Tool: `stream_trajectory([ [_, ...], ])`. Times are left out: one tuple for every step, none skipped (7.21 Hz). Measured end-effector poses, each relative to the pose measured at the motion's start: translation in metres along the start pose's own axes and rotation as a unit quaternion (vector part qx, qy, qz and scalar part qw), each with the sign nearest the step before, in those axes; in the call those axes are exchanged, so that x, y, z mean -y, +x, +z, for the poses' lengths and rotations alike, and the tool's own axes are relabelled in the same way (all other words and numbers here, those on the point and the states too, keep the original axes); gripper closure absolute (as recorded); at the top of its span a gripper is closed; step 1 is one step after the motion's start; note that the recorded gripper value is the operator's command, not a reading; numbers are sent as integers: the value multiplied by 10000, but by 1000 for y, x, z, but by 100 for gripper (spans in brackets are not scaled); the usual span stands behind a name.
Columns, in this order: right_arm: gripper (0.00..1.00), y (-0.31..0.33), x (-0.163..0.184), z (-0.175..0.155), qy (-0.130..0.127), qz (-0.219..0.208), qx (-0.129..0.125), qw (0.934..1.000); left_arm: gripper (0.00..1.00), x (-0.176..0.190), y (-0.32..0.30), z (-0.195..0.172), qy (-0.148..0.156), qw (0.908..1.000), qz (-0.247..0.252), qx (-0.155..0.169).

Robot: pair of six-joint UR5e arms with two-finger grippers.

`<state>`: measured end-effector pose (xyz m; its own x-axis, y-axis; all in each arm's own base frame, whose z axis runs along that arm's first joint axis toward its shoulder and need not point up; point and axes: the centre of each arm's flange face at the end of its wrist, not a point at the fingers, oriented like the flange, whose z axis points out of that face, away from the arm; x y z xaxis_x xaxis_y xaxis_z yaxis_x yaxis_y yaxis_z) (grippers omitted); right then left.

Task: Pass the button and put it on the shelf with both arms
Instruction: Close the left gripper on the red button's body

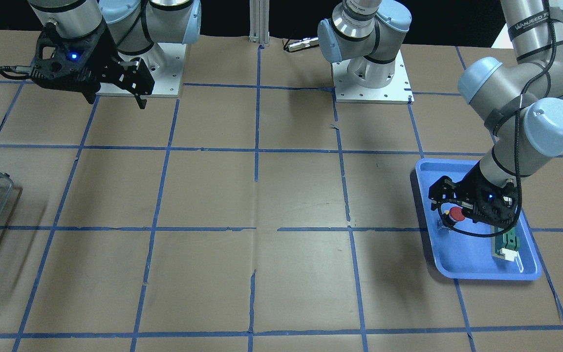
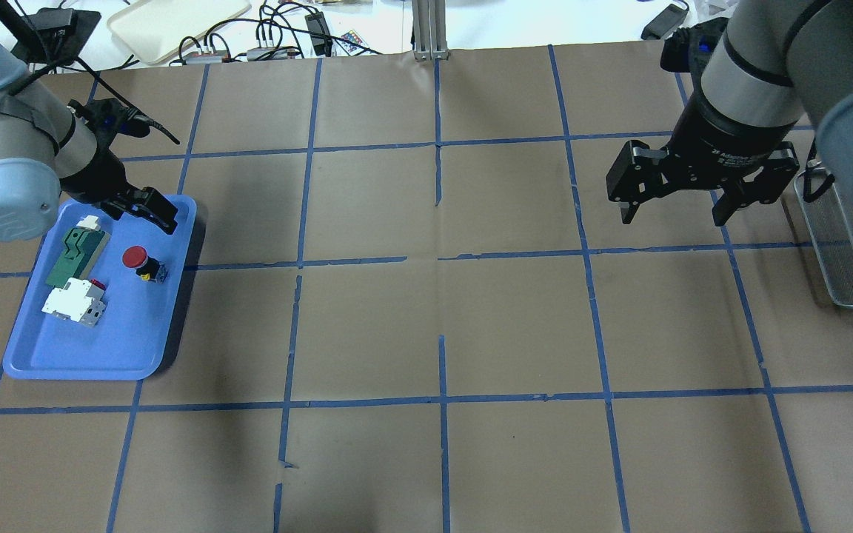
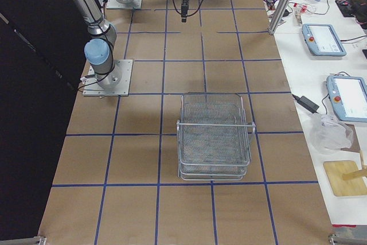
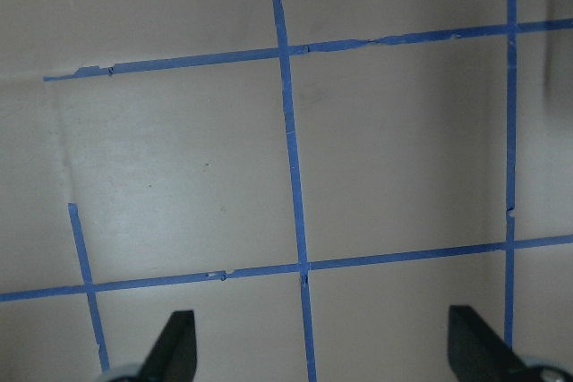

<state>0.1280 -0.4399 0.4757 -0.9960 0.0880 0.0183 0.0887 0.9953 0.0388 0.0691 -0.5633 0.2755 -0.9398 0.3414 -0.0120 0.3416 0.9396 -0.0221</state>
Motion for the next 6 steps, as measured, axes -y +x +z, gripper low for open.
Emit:
stream_trajectory([
  [0,0,-1,4,-33,-1,12,10000,0,-1,-5,17,-53,9999,86,-23],
  [0,0,-1,5,-35,-2,19,10000,0,-1,-8,29,-140,9998,148,-28],
  [0,0,-1,5,-26,-5,14,10000,0,-3,-13,38,-281,9994,191,22],
  [0,0,-1,5,-24,-8,-1,10000,0,-7,-18,46,-421,9989,207,70],
  [0,0,-1,6,-18,-10,0,10000,29,-13,-22,54,-511,9985,191,61],
  [0,-1,-1,6,-21,-11,4,10000,88,-19,-25,60,-531,9985,156,55],
])
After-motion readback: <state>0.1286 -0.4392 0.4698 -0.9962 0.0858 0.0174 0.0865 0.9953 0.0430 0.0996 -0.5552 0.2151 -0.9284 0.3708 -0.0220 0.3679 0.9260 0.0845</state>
